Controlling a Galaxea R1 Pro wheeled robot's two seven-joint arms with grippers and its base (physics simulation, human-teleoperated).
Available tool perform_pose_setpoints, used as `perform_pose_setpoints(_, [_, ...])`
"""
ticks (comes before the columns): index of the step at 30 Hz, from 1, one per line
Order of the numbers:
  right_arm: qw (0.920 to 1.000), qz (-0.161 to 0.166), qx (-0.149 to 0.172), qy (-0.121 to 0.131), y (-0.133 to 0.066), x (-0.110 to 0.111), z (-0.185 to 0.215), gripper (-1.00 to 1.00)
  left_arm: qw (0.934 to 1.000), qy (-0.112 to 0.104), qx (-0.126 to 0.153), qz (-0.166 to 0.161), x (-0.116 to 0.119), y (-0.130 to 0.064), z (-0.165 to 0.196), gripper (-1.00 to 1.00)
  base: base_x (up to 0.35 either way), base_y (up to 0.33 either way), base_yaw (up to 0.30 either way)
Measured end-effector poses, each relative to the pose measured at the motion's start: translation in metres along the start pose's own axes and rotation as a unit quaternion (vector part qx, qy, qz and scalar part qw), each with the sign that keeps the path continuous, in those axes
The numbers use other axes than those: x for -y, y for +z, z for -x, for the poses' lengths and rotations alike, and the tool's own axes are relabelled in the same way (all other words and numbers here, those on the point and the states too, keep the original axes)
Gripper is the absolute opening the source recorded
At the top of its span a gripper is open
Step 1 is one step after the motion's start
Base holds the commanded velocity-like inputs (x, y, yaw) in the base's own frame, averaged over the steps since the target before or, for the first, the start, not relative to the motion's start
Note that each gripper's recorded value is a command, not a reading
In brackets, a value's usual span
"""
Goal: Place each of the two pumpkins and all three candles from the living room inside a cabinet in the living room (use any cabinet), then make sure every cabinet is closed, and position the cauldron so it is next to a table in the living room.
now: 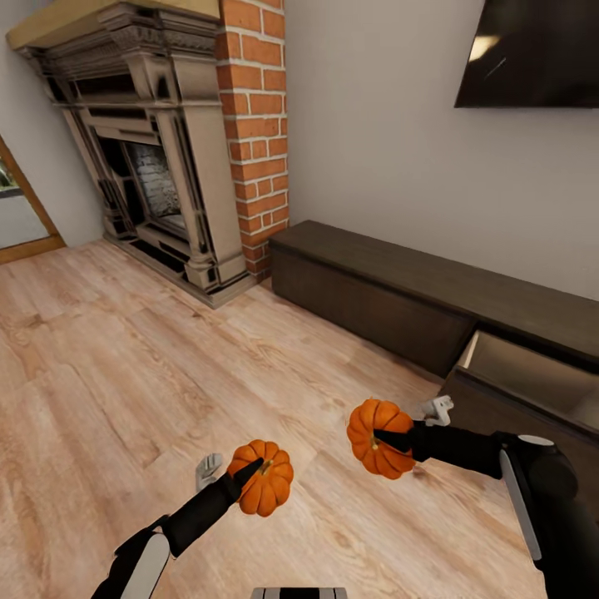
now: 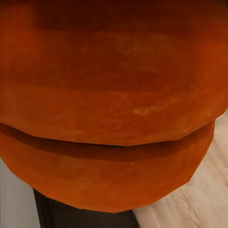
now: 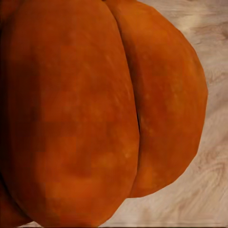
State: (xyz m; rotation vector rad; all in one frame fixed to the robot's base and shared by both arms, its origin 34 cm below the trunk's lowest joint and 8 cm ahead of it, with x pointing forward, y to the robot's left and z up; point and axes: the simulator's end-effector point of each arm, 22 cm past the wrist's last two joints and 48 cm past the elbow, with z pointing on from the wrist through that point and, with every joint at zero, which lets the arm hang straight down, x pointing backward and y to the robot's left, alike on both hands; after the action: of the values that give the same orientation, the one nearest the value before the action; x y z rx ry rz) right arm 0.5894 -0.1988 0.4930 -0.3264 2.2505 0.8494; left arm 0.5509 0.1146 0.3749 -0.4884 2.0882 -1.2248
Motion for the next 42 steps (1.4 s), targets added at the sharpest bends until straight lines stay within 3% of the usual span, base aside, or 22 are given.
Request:
perform_pose_setpoints(3, [0.9999,-0.002,0.006,-0.008,-0.008,0.000,0.007,-1.00,1.0000,0.002,0.003,-0.006,0.006,0.000,0.004,-1.00,0.000,0.000,-0.298])
perform_pose_setpoints(4, [0.9999,0.006,0.006,-0.011,-0.011,-0.003,0.008,-1.00,0.9999,0.004,0.006,-0.010,0.009,-0.001,0.007,-1.00,0.000,0.000,-0.298])
perform_pose_setpoints(5, [0.9991,0.038,0.002,-0.017,-0.020,-0.013,0.010,-1.00,0.9999,0.007,0.009,-0.013,0.012,-0.002,0.010,-1.00,0.000,0.000,-0.298])
perform_pose_setpoints(9, [0.9985,0.046,0.006,-0.030,-0.030,-0.018,0.016,-1.00,0.9996,0.013,0.014,-0.022,0.022,-0.004,0.016,-1.00,0.000,0.000,-0.298])
perform_pose_setpoints(23, [0.9973,0.044,0.031,-0.050,-0.051,-0.030,0.039,-1.00,0.9989,0.029,0.023,-0.029,0.040,-0.009,0.025,-1.00,0.000,0.000,-0.298])
perform_pose_setpoints(28, [0.9967,0.031,0.052,-0.053,-0.066,-0.026,0.054,-1.00,0.9982,0.030,0.026,-0.045,0.056,-0.011,0.030,-1.00,0.000,0.000,-0.298])
perform_pose_setpoints(32, [0.9944,0.008,0.094,-0.048,-0.093,-0.013,0.085,-1.00,0.9971,0.027,0.007,-0.070,0.086,-0.007,0.039,-1.00,0.000,0.000,-0.227])
perform_pose_setpoints(35, [0.9921,-0.020,0.122,-0.025,-0.124,0.007,0.104,-1.00,0.9952,0.045,-0.004,-0.087,0.120,0.005,0.068,-1.00,0.000,0.000,-0.061])
perform_pose_setpoints(38, [0.9875,-0.047,0.150,-0.012,-0.161,0.027,0.117,-1.00,0.9932,0.069,-0.010,-0.093,0.168,0.024,0.110,-1.00,0.000,0.000,-0.015])
perform_pose_setpoints(39, [0.9850,-0.049,0.166,-0.005,-0.175,0.031,0.123,-1.00,0.9919,0.086,-0.009,-0.092,0.190,0.033,0.125,-1.00,0.000,0.000,-0.005])
perform_pose_setpoints(40, [0.9833,-0.058,0.172,-0.007,-0.186,0.036,0.125,-1.00,0.9899,0.079,-0.008,-0.117,0.217,0.036,0.131,-1.00,0.000,0.000,0.002])
perform_pose_setpoints(42, [0.9817,-0.058,0.181,-0.008,-0.201,0.037,0.129,-1.00,0.9883,0.088,-0.013,-0.124,0.241,0.047,0.127,-1.00,0.000,0.000,0.008])
